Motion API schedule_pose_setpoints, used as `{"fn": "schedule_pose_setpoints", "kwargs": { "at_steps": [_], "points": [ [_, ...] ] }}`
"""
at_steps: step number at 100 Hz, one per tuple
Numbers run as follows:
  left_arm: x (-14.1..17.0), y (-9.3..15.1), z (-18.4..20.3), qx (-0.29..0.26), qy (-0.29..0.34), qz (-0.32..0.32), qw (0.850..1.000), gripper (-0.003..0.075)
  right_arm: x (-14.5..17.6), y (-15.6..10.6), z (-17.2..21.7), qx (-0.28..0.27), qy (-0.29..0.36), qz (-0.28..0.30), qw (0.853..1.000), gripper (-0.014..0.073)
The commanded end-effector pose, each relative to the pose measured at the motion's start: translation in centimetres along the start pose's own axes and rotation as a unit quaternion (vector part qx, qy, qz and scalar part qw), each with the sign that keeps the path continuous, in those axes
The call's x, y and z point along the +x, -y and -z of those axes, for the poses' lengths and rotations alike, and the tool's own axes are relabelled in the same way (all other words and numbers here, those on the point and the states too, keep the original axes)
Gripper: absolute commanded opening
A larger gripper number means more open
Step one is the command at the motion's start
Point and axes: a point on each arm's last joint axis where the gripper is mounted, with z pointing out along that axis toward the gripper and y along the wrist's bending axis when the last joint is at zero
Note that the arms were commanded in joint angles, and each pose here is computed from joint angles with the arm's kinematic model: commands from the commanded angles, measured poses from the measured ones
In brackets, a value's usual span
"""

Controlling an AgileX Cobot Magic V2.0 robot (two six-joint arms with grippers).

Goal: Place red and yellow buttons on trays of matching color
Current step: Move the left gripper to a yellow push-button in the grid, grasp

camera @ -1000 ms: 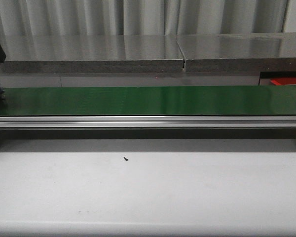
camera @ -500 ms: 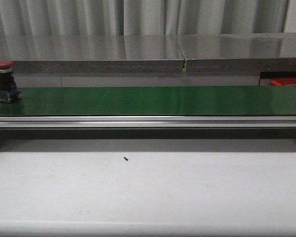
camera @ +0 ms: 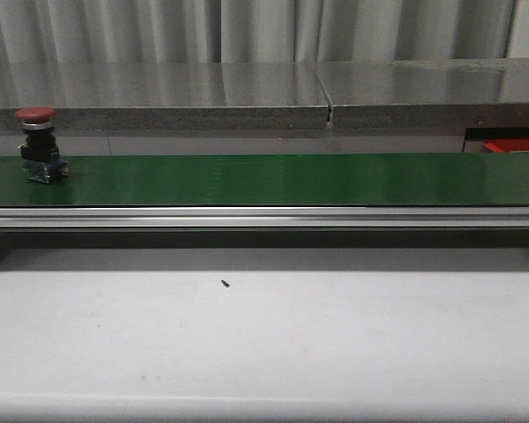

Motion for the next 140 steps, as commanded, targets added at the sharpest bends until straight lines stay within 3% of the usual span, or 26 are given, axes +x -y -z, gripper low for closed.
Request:
{"fn": "schedule_pose_setpoints", "kwargs": {
  "at_steps": [1,58,98,117,132,140],
  "points": [
    [-1.1,-0.3,1.8,-0.004,0.053,0.01,0.999,0.0629,-1.1,0.1,0.7,0.008,0.042,0.005,0.999,-0.0066],
    [-0.9,-3.5,-4.6,-0.021,0.027,0.037,0.999,0.0627,-1.1,0.1,0.7,0.008,0.042,0.005,0.999,-0.0066],
    [-0.2,-4.7,-8.1,-0.021,0.003,0.052,0.998,0.0538,-1.1,0.1,0.7,0.008,0.042,0.005,0.999,-0.0066],
    [-0.4,-4.7,-8.0,-0.017,0.011,0.056,0.998,0.0381,-1.1,0.1,0.7,0.008,0.042,0.005,0.999,-0.0066],
    [-0.7,-4.4,-7.5,-0.011,0.019,0.059,0.998,0.0143,-1.1,0.1,0.7,0.008,0.042,0.005,0.999,-0.0066],
    [-0.9,-4.1,-6.9,-0.008,0.025,0.058,0.998,0.0056,-1.1,0.1,0.7,0.008,0.042,0.005,0.999,-0.0066]
  ]
}}
